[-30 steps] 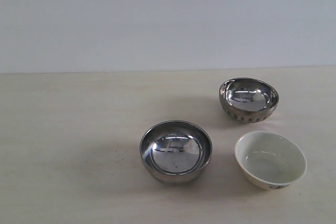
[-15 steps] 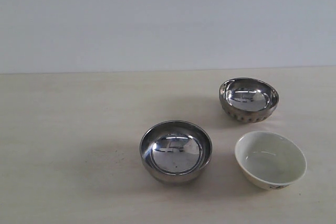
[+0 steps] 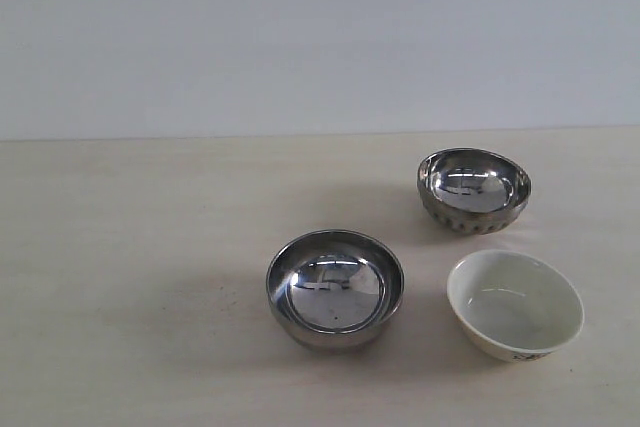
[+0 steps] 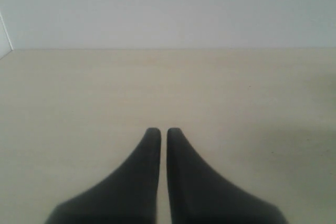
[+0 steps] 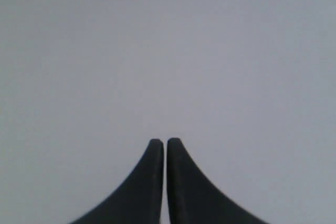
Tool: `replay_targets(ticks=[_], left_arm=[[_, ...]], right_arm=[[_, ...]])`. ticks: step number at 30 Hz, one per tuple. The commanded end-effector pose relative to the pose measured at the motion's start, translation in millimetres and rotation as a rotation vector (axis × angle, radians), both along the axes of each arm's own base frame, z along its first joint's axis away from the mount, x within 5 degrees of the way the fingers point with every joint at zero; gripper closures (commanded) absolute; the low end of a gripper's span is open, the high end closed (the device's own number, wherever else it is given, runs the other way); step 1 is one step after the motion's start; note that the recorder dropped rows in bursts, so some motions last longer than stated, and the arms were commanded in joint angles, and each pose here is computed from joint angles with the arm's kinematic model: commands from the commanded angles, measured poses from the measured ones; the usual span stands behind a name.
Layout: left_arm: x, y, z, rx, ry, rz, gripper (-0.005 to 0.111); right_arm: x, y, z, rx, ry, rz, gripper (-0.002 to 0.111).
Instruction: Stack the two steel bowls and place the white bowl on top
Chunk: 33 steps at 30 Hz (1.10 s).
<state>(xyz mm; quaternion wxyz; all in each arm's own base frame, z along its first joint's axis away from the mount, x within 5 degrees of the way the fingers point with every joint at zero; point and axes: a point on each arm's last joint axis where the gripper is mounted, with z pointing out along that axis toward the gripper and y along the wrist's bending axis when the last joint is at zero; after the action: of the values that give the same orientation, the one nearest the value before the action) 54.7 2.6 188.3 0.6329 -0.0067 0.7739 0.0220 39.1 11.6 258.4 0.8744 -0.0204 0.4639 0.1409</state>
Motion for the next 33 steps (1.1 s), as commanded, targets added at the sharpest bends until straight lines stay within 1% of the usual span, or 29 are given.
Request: replay_targets(ticks=[1, 4, 5, 9, 15, 19, 23, 25, 27, 30, 31, 33], left_arm=[[0, 0, -1, -0.015, -0.003, 0.004, 0.103], [0, 0, -1, -0.015, -0.003, 0.004, 0.103], [0, 0, -1, -0.015, -0.003, 0.004, 0.103], [0, 0, -1, -0.015, -0.003, 0.004, 0.103], [0, 0, -1, -0.015, -0.003, 0.004, 0.103], [0, 0, -1, -0.015, -0.003, 0.004, 0.103], [0, 0, -1, -0.015, -0.003, 0.004, 0.103], [0, 0, -1, -0.015, -0.003, 0.004, 0.103], [0, 0, -1, -0.015, -0.003, 0.004, 0.103], [0, 0, -1, -0.015, -0.003, 0.004, 0.103], [0, 0, -1, -0.015, -0.003, 0.004, 0.103], [0, 0, -1, -0.015, -0.003, 0.004, 0.103]], right_arm=[[-5, -1, 18, 0.002, -0.024, -0.013, 0.108], [-9, -4, 39, -0.002, 0.04, -0.042, 0.108], [-8, -5, 45, 0.0, 0.086, -0.05, 0.108], [-4, -7, 72, 0.015, 0.179, -0.061, 0.108], [26, -6, 111, -0.001, 0.379, -0.093, 0.108], [57, -5, 131, -0.06, 0.509, -0.128, 0.108], [92, -3, 143, -0.088, 0.654, -0.145, 0.108], [112, -1, 143, -0.124, 0.725, -0.156, 0.108], [133, 1, 140, -0.168, 0.803, -0.167, 0.108], [162, 3, 129, -0.19, 0.914, -0.169, 0.107], [170, 4, 126, -0.191, 0.939, -0.167, 0.105], [189, 6, 115, -0.181, 0.996, -0.156, 0.097]])
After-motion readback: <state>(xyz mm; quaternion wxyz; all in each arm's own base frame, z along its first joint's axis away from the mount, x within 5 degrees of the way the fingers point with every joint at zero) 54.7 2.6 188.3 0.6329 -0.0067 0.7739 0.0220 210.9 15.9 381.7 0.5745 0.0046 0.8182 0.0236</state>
